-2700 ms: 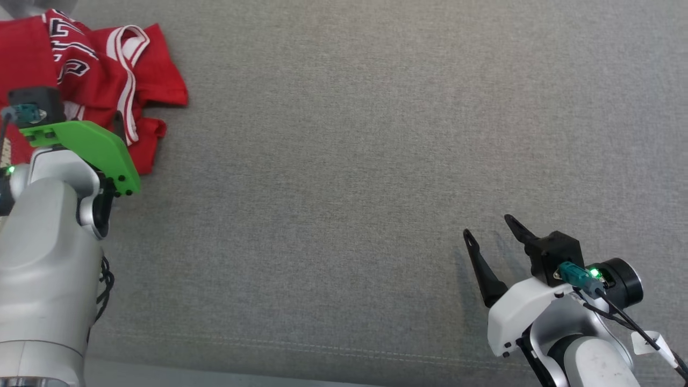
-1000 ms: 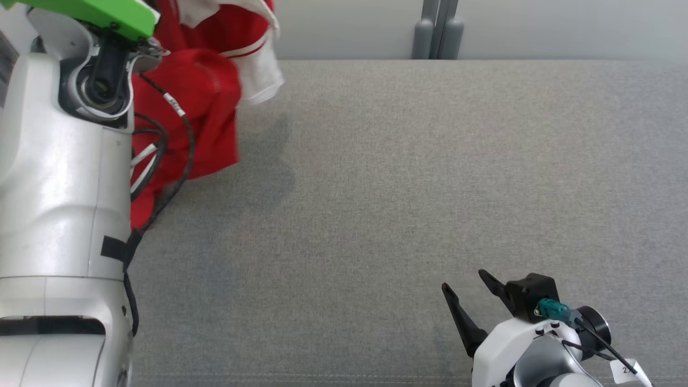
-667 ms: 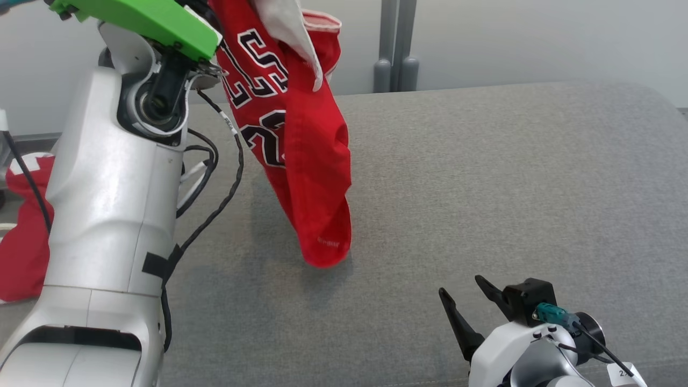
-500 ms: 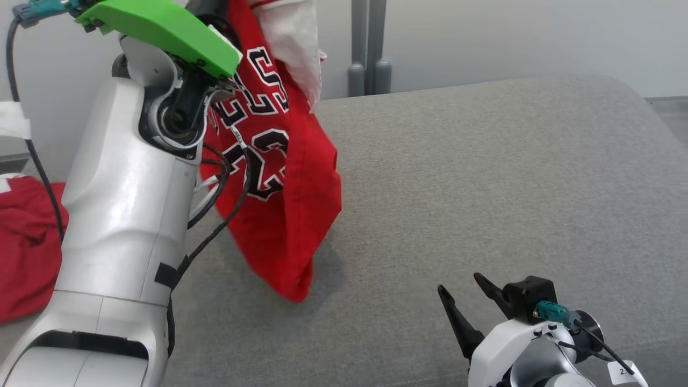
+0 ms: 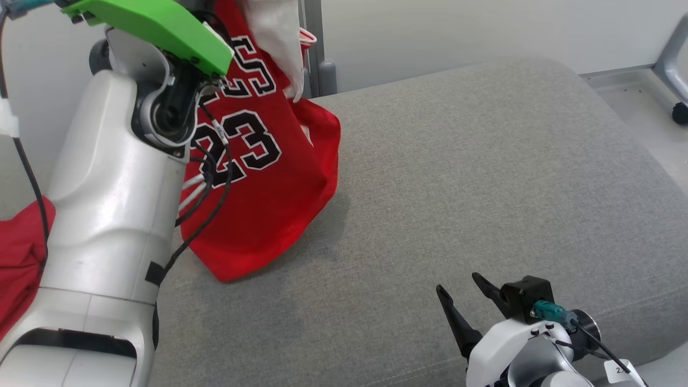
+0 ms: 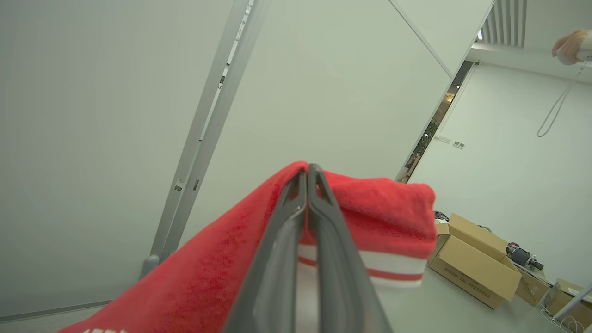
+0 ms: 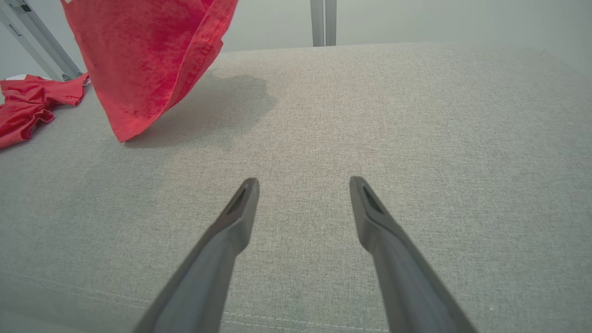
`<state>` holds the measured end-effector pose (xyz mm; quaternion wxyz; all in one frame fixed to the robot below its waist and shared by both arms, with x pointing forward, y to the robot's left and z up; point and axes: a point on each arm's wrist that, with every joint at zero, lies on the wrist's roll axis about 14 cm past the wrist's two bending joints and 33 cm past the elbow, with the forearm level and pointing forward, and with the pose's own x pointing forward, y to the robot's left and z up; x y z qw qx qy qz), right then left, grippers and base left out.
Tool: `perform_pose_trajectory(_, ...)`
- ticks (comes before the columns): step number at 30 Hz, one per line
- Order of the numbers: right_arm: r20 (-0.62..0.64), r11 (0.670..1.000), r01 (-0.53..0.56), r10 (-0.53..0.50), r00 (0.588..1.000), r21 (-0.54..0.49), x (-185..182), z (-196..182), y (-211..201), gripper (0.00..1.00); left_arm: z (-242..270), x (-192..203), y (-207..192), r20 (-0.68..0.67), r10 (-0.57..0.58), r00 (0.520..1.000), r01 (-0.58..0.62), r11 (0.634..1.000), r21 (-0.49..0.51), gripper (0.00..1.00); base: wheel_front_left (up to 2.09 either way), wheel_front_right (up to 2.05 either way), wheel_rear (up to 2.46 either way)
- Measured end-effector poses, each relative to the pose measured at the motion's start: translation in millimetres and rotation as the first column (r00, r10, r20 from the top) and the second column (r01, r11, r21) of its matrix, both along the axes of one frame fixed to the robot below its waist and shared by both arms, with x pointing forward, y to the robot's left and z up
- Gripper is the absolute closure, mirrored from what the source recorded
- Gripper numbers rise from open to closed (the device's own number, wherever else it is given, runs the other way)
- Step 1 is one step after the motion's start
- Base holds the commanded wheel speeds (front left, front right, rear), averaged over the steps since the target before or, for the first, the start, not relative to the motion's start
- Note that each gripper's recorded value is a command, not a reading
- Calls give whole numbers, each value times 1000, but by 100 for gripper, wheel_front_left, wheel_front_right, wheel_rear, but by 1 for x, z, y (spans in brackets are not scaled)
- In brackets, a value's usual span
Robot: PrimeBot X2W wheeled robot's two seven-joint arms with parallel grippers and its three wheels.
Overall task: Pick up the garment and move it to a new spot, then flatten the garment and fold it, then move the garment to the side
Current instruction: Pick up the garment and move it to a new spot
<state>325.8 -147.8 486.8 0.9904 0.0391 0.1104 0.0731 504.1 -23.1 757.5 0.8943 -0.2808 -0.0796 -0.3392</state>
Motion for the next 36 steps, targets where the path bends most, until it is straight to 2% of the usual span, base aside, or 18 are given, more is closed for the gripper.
perform_pose_trajectory(6, 3, 1000, 16, -16, 1000, -3, 1, 2, -5, 0, -24, -1, -24, -55, -49, 997, 48, 999, -18, 100, 0, 0, 0)
perform_pose_trajectory(12, -10, 1000, 27, -26, 1000, 5, -2, -3, -7, 0, 6, -10, -48, 5, -121, 993, 121, 984, -128, 100, 0, 0, 0)
perform_pose_trajectory(17, -8, 998, 55, -55, 998, 13, -6, -3, -15, 0, 33, -31, -79, 42, -249, 968, 252, 933, -256, 100, 0, 0, 0)
perform_pose_trajectory(21, -14, 996, 85, -85, 996, 12, -7, -6, -24, 0, 43, -31, -87, 24, -300, 954, 285, 874, -394, 100, 0, 0, 0)
perform_pose_trajectory(23, -19, 995, 96, -95, 995, 14, -7, -8, -27, 0, 34, -21, -85, -18, -292, 956, 254, 860, -442, 100, 0, 0, 0)
perform_pose_trajectory(27, -24, 994, 111, -110, 994, 13, -3, -11, -32, 0, -9, 10, -69, -133, -200, 971, 120, 884, -453, 100, 0, 0, 0)
perform_pose_trajectory(28, -24, 994, 111, -110, 994, 13, -3, -11, -32, 0, -9, 10, -69, -133, -200, 971, 120, 884, -453, 100, 0, 0, 0)
perform_pose_trajectory(31, -23, 994, 112, -112, 993, 10, 3, -11, -34, 0, -63, 37, -34, -240, -55, 969, -38, 930, -364, 100, 0, 0, 0)
perform_pose_trajectory(36, -23, 996, 89, -88, 996, 11, 15, -12, -29, 0, -146, 53, 28, -387, 128, 913, -230, 946, -229, 100, 0, 0, 0)
